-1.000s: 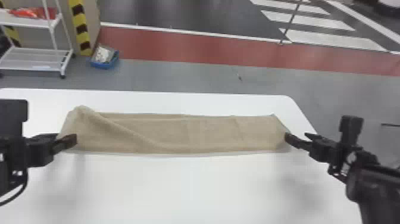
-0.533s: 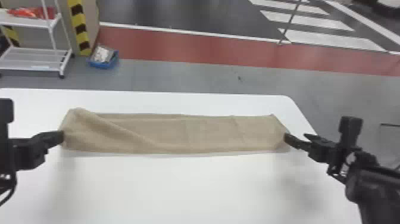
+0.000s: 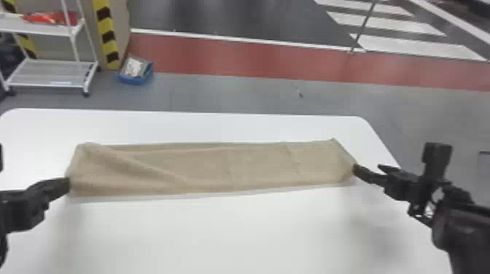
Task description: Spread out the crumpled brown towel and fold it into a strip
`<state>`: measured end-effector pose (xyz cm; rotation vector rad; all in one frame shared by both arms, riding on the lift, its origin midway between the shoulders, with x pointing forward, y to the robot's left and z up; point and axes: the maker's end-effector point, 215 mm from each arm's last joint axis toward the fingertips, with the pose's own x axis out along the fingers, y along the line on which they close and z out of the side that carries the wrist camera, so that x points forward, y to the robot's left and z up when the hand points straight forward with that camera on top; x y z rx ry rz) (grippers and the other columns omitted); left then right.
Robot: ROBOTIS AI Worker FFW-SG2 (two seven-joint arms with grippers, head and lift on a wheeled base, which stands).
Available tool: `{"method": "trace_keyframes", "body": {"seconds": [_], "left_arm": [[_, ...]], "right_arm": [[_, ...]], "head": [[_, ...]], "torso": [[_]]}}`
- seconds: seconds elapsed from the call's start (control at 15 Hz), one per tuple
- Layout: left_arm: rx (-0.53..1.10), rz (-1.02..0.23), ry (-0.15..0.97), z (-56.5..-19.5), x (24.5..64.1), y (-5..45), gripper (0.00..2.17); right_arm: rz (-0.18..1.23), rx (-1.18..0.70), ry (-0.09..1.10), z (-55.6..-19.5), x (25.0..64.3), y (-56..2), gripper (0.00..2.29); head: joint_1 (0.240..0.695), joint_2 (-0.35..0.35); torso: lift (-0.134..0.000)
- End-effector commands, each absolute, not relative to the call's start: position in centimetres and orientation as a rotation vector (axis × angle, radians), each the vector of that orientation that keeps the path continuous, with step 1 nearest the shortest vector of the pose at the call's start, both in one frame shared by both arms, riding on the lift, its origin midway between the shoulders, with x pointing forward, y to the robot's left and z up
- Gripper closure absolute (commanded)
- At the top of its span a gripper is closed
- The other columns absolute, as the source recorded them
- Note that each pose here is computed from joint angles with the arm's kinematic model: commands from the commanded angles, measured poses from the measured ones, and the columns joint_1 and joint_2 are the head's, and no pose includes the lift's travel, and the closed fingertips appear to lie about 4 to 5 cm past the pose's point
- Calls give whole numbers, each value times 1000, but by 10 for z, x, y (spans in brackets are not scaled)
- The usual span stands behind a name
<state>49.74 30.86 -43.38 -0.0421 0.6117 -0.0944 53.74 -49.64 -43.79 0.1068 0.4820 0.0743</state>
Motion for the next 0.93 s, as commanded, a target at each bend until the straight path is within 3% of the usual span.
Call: {"method": "trace_keyframes", "body": {"seconds": [0.0, 0.07, 0.13, 0.47, 0.87], "left_arm": [[-33, -77, 596, -431, 490, 318, 815], [-33, -75, 578, -427, 491, 319, 424], [-34, -67, 575, -425, 491, 323, 242], [-41, -87, 456, -399, 520, 306, 228], [-5, -240, 427, -392, 549, 220, 329]], "right_arm": [[78, 109, 484, -435, 536, -493, 151], [81, 113, 483, -433, 537, -491, 151], [83, 119, 488, -431, 538, -489, 151], [152, 171, 455, -415, 557, -450, 184], [173, 140, 428, -414, 557, -439, 194]], "head": [[695, -199], [695, -195], [695, -192], [695, -164], [695, -171]], "torso": [[-124], [-124], [-124], [-124], [-124]]}}
